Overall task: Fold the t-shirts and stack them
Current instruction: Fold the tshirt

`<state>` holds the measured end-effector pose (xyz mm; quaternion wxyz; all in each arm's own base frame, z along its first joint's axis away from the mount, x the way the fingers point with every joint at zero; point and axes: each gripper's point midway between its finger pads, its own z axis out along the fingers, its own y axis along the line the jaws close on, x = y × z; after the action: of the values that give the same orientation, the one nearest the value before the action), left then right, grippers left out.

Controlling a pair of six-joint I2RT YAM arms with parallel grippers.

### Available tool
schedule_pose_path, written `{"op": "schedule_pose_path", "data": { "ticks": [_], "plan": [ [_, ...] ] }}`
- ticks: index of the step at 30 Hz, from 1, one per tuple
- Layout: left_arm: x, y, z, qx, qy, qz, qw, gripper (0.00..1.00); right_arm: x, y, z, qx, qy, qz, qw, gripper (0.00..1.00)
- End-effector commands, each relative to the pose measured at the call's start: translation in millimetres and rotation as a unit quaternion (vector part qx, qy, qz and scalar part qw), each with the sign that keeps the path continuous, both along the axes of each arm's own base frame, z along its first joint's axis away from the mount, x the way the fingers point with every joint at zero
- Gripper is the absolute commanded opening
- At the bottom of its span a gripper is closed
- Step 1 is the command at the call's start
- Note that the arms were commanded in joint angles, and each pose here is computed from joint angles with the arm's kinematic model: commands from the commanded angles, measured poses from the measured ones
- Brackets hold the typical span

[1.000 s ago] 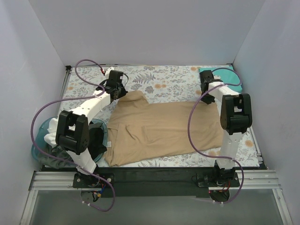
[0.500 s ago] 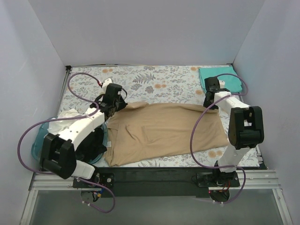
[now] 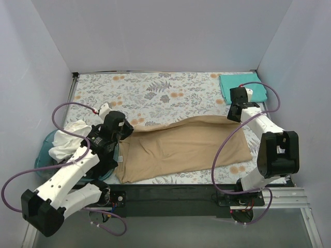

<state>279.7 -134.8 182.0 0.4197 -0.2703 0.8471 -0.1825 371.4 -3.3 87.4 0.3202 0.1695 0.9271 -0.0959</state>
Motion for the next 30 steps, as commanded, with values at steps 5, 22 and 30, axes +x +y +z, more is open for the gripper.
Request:
{"op": "schedule_pose_path", "data": {
  "ticks": [5, 22, 30],
  "plan": [
    [-40.2, 19.4, -10.8, -0.021, 0.031, 0.026, 0.999, 0.0, -9.9, -8.2, 16.1, -0.014, -0.03, -0.004, 0.999, 0.01],
    [-104.5, 4.2, -50.9, -0.081, 0.109, -0.061, 0.989, 0.0, -39.6, -8.9, 2.5, -0.008, -0.016, -0.002, 1.0, 0.01],
    [-157.0, -13.3, -62.8, -0.163, 0.163, -0.128, 0.965, 0.23, -71.6, -24.4, -18.6, -0.033, 0.015, -0.035, 0.999, 0.28]
  ]
}}
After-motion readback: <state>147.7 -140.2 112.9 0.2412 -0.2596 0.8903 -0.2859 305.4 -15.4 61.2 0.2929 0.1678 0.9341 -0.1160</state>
